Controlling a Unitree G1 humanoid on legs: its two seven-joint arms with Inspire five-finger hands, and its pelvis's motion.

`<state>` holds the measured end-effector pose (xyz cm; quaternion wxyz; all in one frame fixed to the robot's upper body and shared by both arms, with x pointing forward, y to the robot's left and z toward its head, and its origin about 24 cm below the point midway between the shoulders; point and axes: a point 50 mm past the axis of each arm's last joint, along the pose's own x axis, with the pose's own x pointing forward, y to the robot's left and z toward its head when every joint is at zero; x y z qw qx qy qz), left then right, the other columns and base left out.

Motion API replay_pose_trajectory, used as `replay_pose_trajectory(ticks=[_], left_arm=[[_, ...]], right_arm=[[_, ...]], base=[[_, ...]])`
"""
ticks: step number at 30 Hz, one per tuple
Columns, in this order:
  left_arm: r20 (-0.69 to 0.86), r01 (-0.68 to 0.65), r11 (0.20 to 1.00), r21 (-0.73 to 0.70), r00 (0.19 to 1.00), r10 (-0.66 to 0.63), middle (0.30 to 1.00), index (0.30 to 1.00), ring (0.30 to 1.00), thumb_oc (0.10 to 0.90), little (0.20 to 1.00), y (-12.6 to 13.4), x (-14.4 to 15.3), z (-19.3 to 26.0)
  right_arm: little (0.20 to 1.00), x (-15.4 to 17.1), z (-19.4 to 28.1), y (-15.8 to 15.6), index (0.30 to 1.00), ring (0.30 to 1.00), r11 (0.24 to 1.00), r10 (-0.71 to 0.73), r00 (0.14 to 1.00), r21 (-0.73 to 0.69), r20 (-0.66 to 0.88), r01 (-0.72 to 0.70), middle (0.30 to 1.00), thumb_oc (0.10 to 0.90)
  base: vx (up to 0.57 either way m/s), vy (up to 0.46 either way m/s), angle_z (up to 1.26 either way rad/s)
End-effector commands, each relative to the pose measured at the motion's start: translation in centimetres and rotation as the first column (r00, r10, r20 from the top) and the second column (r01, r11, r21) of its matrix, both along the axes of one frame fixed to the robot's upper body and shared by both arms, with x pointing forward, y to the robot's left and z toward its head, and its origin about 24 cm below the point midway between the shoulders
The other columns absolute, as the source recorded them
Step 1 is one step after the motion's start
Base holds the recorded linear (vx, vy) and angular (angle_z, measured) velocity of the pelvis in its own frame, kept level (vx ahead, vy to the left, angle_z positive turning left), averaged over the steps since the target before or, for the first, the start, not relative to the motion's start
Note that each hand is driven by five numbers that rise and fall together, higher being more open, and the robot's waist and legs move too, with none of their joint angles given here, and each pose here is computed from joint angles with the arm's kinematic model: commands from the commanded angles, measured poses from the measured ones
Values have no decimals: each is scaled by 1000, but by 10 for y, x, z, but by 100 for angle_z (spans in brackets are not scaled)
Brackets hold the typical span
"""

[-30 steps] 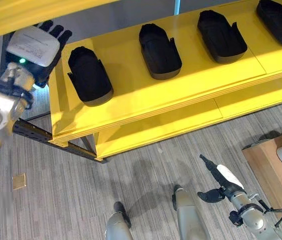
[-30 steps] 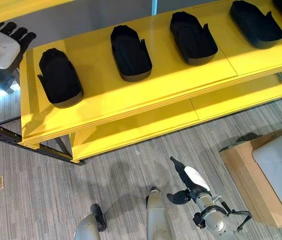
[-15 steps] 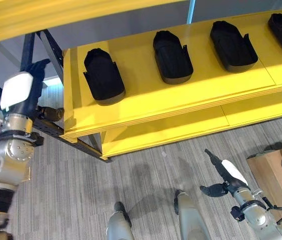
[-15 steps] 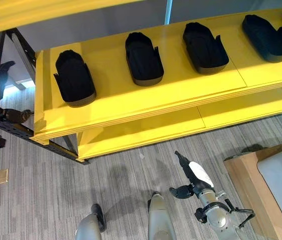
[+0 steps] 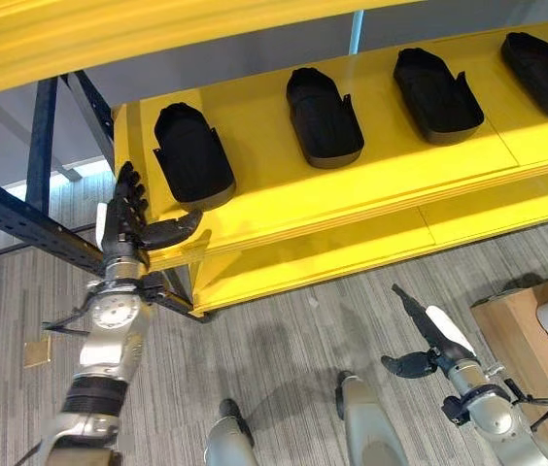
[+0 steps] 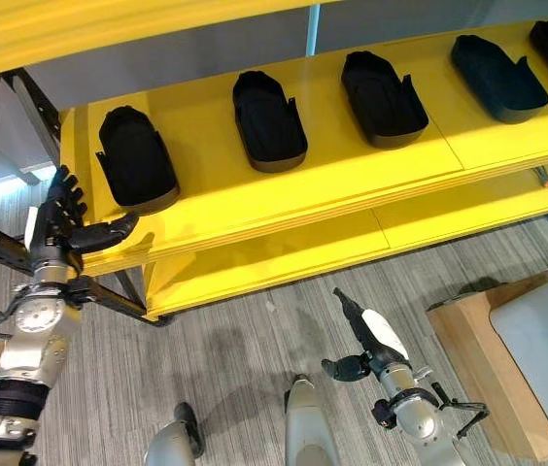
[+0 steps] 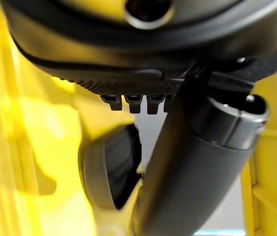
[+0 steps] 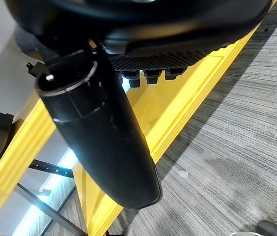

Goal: Move parts from the plastic box to the shelf.

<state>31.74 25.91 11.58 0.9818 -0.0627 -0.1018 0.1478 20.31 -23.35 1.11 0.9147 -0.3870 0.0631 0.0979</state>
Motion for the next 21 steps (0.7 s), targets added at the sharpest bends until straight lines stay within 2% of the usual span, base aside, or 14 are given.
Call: replay_pose_trajectory(ticks=[1, 7, 10, 21], left_arm=[[282, -28, 999, -37, 959, 37, 1000, 1000, 1000, 900, 1000, 2, 11, 59], [311, -10, 984, -176, 948, 65, 1000, 1000, 1000, 900, 1000, -6, 21, 65], [342, -38, 969, -246, 931, 123, 1000, 1000, 1000, 900, 1000, -8, 26, 75], [406, -168, 960, -223, 880, 248, 1000, 1000, 1000, 900, 1000, -4, 23, 98]], right_arm=[[1000, 8, 30, 20, 1000, 1000, 992, 80, 982, 80, 172, -95, 1000, 900], [1000, 7, 30, 22, 1000, 1000, 991, 87, 980, 82, 177, -103, 1000, 900], [1000, 6, 29, 24, 1000, 1000, 990, 92, 979, 85, 179, -109, 1000, 900], [1000, 6, 32, 27, 1000, 1000, 988, 109, 974, 83, 200, -128, 1000, 900]], base=[[21, 0, -5], [16, -3, -9], [48, -8, -7], [13, -5, -5]])
